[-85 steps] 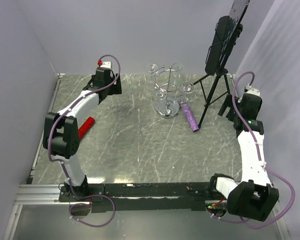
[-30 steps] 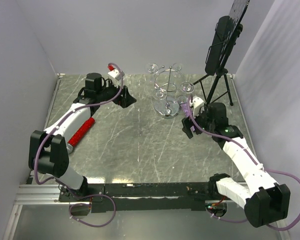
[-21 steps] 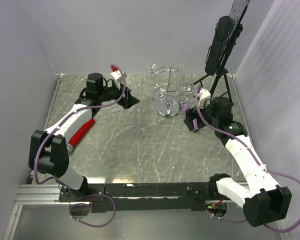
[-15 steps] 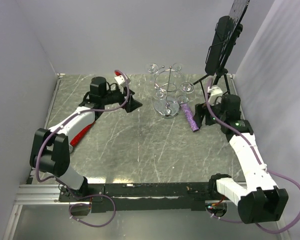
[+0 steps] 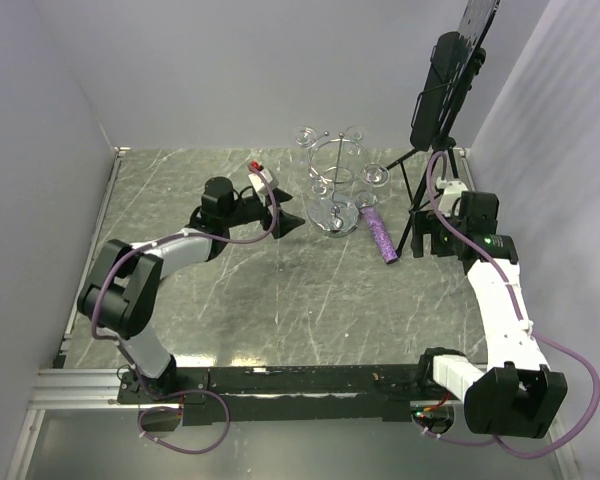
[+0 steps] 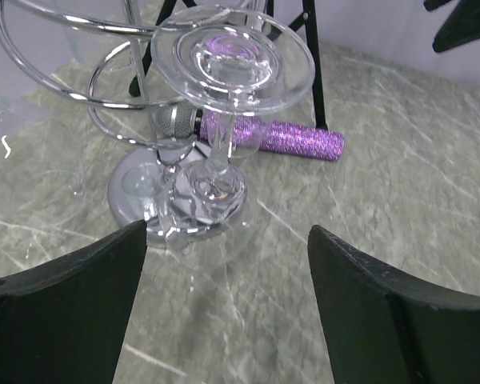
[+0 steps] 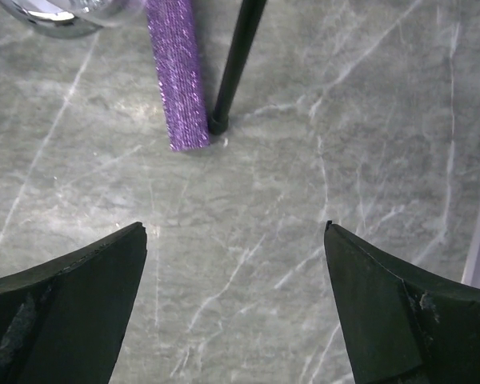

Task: Take the wine glass off the wine glass rack

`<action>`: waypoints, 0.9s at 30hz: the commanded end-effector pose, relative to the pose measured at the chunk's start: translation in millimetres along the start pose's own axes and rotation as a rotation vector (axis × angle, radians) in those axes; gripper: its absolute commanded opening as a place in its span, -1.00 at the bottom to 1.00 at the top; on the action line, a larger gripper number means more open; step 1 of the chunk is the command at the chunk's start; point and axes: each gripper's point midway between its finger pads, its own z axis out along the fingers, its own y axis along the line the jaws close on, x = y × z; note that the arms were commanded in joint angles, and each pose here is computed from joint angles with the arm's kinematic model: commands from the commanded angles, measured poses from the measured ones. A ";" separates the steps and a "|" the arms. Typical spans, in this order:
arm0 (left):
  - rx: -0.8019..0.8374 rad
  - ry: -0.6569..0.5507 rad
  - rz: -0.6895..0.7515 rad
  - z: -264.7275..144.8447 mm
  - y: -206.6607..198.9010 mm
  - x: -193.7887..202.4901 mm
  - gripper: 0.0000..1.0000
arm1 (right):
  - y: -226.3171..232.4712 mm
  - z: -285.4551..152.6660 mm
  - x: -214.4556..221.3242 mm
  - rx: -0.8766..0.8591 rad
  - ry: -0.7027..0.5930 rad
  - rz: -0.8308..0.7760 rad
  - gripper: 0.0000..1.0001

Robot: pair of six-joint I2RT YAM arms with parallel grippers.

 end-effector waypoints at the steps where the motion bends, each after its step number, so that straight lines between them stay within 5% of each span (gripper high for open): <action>1: -0.004 -0.144 0.075 15.7 -1.6 -32.1 0.73 | -12.0 -12.8 -11.4 0.051 -0.008 -0.025 0.97; 27: -0.001 -0.218 0.034 51.0 -6.0 -21.8 0.59 | -17.9 -15.1 -21.1 0.060 0.029 -0.043 0.99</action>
